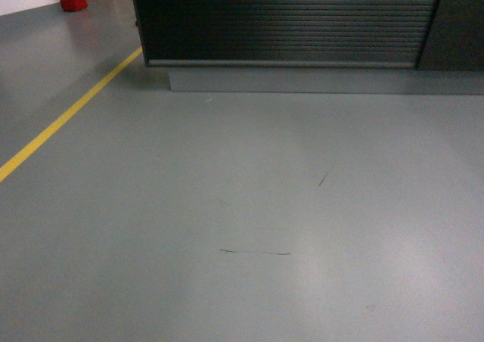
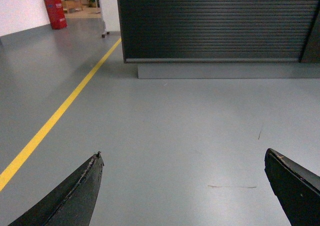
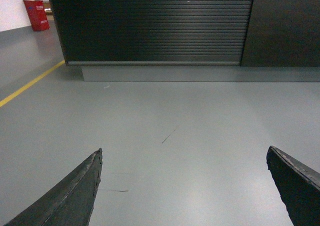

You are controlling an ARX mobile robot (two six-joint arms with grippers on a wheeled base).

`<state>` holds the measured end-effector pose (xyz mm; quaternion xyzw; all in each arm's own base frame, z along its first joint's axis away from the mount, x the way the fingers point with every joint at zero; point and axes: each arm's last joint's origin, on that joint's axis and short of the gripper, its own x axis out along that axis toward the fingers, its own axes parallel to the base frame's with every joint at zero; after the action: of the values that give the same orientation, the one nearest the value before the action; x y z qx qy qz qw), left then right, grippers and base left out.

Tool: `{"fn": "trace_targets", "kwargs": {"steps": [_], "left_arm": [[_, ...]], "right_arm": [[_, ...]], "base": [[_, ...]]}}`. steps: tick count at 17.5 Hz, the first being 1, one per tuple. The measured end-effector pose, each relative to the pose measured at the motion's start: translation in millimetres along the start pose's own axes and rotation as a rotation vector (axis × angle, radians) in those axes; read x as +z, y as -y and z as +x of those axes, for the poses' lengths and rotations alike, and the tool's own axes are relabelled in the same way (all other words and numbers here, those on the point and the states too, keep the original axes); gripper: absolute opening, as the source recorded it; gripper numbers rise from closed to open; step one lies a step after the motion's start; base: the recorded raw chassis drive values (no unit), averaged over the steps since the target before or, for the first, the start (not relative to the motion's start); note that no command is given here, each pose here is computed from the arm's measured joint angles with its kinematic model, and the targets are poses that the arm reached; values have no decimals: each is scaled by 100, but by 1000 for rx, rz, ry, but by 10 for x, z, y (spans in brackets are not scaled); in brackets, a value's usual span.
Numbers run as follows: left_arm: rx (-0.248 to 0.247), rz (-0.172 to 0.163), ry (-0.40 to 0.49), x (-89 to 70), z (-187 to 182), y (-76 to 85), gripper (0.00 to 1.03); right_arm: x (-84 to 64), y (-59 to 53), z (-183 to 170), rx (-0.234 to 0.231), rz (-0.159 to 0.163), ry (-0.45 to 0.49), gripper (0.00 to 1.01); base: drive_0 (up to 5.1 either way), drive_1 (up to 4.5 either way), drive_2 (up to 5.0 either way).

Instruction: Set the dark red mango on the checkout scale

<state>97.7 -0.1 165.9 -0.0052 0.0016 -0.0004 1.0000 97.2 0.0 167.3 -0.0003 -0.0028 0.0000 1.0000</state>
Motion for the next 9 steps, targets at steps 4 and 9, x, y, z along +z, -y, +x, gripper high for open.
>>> {"fn": "trace_targets", "kwargs": {"steps": [4,9], "left_arm": [[0,0,0,0,0,0,98],[0,0,1,1,0,0,98]], "right_arm": [[-1,0,0,0,0,-1,98],[-1,0,0,0,0,-1,98]], "base": [[-8,265,-281],[-3,275,-282]]}}
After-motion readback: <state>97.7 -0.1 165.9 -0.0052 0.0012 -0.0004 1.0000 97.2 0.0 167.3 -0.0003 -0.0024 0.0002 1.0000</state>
